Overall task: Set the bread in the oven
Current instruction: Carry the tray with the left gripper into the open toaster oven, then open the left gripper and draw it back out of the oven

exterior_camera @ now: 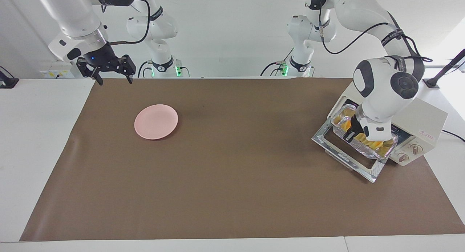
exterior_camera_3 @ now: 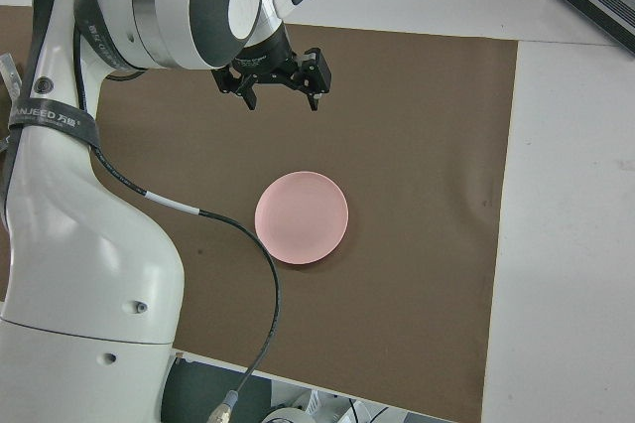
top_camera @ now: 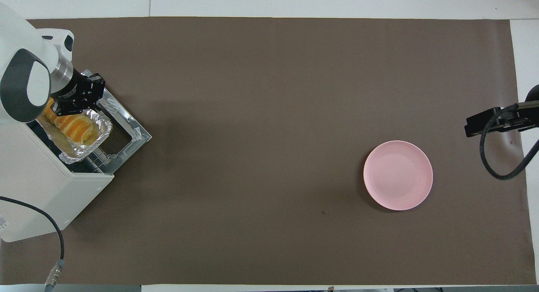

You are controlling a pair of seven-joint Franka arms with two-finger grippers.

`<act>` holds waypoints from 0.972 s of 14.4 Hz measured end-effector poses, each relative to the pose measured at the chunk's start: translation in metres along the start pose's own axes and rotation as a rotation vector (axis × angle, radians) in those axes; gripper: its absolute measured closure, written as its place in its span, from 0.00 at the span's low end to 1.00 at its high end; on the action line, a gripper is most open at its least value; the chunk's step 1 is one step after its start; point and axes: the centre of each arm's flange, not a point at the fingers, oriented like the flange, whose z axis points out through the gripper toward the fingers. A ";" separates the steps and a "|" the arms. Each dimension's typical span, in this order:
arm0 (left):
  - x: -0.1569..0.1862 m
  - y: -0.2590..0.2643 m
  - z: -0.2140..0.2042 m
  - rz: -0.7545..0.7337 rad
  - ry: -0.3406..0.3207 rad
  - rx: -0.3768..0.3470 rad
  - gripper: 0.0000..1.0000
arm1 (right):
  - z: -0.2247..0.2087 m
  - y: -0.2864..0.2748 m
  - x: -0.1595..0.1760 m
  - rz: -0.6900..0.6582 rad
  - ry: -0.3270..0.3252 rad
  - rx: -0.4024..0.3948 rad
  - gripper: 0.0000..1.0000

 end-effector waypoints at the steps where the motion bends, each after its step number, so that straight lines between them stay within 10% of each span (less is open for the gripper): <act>1: 0.006 -0.010 0.006 -0.020 -0.004 0.005 0.98 | 0.000 0.000 0.000 0.000 0.000 0.000 0.00; 14: 0.026 -0.063 0.031 -0.103 -0.021 0.000 0.98 | 0.000 0.000 0.000 0.000 0.000 0.000 0.00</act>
